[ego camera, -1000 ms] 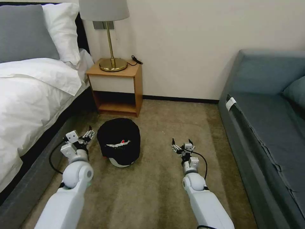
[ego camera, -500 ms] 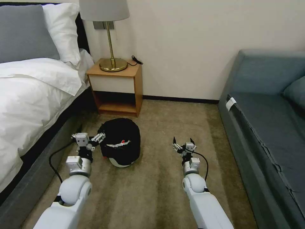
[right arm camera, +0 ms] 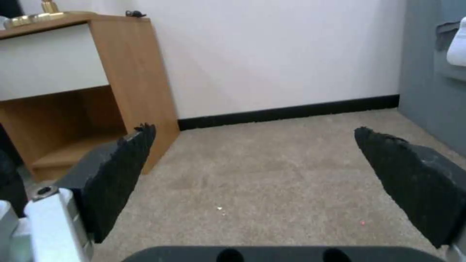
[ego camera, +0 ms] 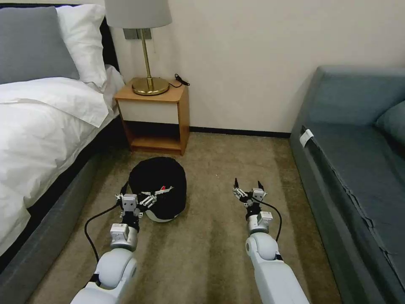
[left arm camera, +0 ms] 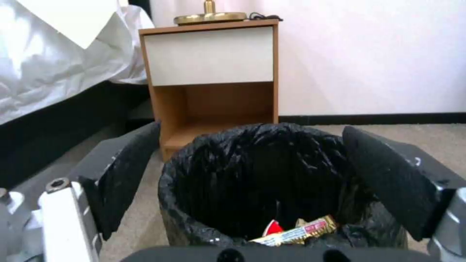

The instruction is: Pick up the trash bin, then pick up the garbage on the floor and place it into the trash bin.

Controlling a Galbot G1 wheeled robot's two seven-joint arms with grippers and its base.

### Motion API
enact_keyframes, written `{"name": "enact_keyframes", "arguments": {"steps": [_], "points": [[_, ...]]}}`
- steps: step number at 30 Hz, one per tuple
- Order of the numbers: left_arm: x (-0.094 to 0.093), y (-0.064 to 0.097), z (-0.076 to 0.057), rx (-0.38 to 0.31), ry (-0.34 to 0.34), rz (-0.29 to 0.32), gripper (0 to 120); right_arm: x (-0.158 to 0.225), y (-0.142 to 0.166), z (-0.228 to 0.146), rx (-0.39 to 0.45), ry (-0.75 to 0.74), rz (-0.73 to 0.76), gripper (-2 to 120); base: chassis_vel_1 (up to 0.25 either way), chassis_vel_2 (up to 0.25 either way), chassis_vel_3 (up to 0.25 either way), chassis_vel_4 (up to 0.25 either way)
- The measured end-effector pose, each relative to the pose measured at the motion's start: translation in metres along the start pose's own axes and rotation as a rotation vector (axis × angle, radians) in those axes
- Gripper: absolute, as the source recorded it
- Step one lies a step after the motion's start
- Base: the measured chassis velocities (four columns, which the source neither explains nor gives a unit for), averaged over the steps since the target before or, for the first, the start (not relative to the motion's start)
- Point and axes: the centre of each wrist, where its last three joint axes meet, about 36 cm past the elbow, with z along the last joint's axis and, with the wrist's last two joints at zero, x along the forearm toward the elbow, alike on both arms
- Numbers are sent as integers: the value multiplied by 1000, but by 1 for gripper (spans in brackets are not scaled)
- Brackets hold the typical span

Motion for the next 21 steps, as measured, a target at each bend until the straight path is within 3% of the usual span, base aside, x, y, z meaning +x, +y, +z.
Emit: {"name": "enact_keyframes", "arguments": {"steps": [21], "points": [[-1, 0, -1, 4, 0, -5, 100, 0, 0, 0, 1, 1, -1, 100, 0, 0, 0, 0]]}}
